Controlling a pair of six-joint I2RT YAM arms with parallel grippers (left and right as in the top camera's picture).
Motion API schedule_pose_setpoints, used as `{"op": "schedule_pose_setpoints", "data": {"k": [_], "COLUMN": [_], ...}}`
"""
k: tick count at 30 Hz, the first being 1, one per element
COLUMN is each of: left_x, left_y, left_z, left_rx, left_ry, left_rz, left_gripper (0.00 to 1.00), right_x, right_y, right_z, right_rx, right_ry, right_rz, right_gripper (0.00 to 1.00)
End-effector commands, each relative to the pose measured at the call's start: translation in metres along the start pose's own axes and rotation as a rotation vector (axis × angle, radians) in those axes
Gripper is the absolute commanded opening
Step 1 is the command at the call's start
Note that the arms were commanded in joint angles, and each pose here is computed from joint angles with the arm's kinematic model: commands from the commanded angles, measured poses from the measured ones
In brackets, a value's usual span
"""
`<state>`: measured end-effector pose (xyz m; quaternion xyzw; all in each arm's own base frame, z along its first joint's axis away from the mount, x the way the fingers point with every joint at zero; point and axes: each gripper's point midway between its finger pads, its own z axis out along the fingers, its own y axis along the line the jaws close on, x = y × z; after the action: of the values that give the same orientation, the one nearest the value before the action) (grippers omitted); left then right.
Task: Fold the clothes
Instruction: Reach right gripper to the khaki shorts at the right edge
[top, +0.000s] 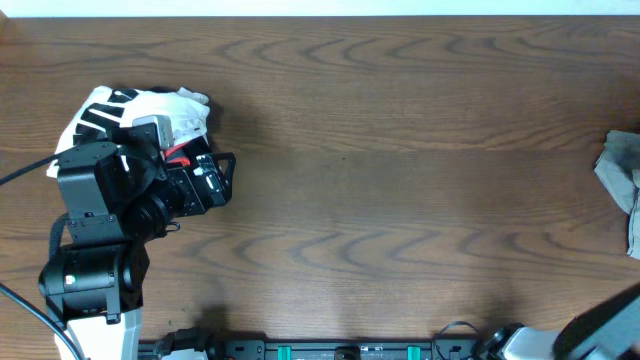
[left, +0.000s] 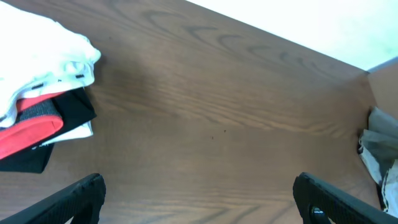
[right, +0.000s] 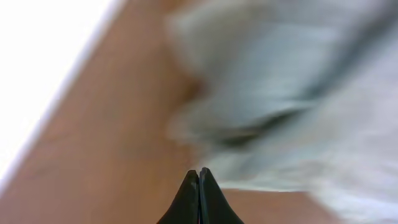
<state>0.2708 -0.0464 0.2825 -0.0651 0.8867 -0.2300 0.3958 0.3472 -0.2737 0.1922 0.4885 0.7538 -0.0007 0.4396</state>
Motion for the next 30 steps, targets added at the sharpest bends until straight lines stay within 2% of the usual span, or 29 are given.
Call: {"op": "schedule_pose_setpoints", "data": {"k": [1,5,9,10,11,12,14,18,23,25,30], "left_x": [-0.007,-0.012,-0.011,-0.009,-0.007,-0.004,0.0,-0.001,-0.001,-0.001,-0.001], "left_y": [-0.008,-0.009,-0.009,-0.008,-0.008,-0.007,-0.006,-0.006,-0.006,-0.006,-0.006], "left_z": [-0.004,-0.005,-0.005,-0.005,-0.004,-0.004,-0.004,-0.004,-0.004,-0.004,-0.004], "left_rx": [0.023,0.029,0.028,0.026,0.023,0.02,0.016,0.016,0.016,0.016,0.016], "left_ry": [-0.022,-0.042,-0.037,-0.03,-0.019,-0.008,0.005,0.005,0.005,0.005,0.005], "left_rz": [0.017,0.027,0.02,0.017,0.012,0.007,0.0,0.0,0.0,0.0,0.0], "left_gripper": [0.98,0.98,0.98,0.98,0.98,0.98,0.98,0.98,0.98,0.98,0.98], "right_x": [0.015,0.051,0.046,0.042,0.038,0.034,0.026,0.025,0.044,0.05,0.066], "right_y": [0.086,0.13,0.09,0.08,0.067,0.053,0.023,-0.022,-0.058,-0.072,-0.106], "right_z": [-0.044,-0.061,-0.041,-0.036,-0.031,-0.025,-0.01,0.025,0.061,0.074,0.097], "right_rx": [-0.304,-0.379,-0.089,-0.039,0.018,0.077,0.171,0.235,0.247,0.275,0.332], "right_ry": [0.059,0.118,0.028,0.013,-0.002,-0.015,-0.025,0.018,0.119,0.131,0.171], "right_rz": [-0.063,-0.146,-0.161,-0.158,-0.152,-0.145,-0.118,-0.05,0.01,0.022,0.062], "right_gripper": [0.01,0.01,0.03,0.11,0.26,0.34,0.39,0.49,0.74,0.79,0.78]}}
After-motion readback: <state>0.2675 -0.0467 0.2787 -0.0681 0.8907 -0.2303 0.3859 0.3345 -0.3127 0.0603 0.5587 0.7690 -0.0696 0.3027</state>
